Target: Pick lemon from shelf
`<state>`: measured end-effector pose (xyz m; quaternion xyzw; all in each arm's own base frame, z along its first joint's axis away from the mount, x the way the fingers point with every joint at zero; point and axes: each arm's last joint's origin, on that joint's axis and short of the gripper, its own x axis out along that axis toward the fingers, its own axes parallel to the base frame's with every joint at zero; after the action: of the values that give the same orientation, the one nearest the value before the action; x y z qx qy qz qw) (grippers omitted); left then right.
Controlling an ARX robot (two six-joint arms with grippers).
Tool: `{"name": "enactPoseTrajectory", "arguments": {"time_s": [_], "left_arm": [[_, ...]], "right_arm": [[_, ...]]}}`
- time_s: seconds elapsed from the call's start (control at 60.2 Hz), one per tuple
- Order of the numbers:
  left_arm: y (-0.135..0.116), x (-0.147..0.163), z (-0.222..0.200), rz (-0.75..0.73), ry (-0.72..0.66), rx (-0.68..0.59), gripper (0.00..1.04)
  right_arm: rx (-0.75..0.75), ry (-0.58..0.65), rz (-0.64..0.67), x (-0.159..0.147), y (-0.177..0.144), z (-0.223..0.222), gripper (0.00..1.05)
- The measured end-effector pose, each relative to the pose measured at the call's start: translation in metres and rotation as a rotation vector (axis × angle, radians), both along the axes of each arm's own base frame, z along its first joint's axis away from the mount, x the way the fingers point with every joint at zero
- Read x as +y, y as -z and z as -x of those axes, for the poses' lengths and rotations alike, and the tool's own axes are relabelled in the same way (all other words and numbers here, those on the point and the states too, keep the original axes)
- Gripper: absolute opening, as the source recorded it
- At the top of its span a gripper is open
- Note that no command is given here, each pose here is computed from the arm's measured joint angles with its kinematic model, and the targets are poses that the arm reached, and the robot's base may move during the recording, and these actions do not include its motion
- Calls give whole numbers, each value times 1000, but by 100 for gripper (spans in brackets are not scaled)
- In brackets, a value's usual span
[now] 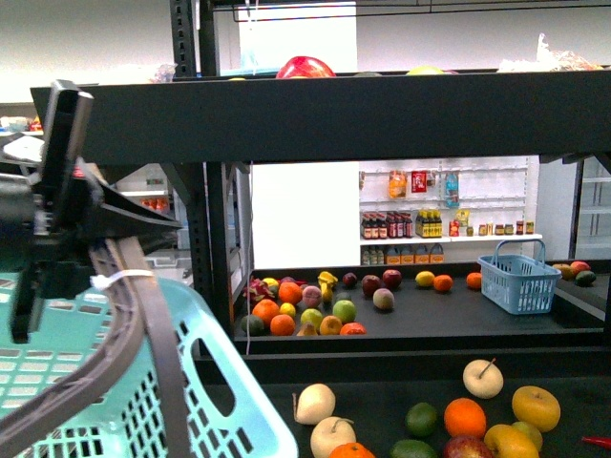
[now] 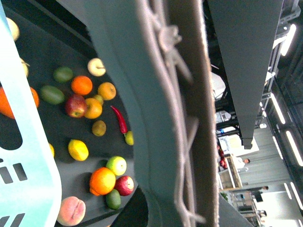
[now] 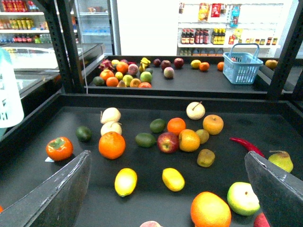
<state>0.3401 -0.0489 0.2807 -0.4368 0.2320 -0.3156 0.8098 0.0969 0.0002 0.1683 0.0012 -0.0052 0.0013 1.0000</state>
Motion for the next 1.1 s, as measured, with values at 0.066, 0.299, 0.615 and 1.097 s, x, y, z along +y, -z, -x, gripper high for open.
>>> {"name": "enactPoseTrajectory", "arguments": {"time_s": [0.066,0.299,0.615,1.097], "left_arm": [[1,-17,-3,10,32,8,7],[-10,-70,-14,51,114,-21,7],[-1,-109,-25,78,147,-11,7],[3,-123,-30,90,148,2,7]], "right_arm": [[0,0,0,0,0,0,97],[0,0,0,0,0,0,97],[0,0,0,0,0,0,97],[419,357,87,-11,15,-12,97]]}}
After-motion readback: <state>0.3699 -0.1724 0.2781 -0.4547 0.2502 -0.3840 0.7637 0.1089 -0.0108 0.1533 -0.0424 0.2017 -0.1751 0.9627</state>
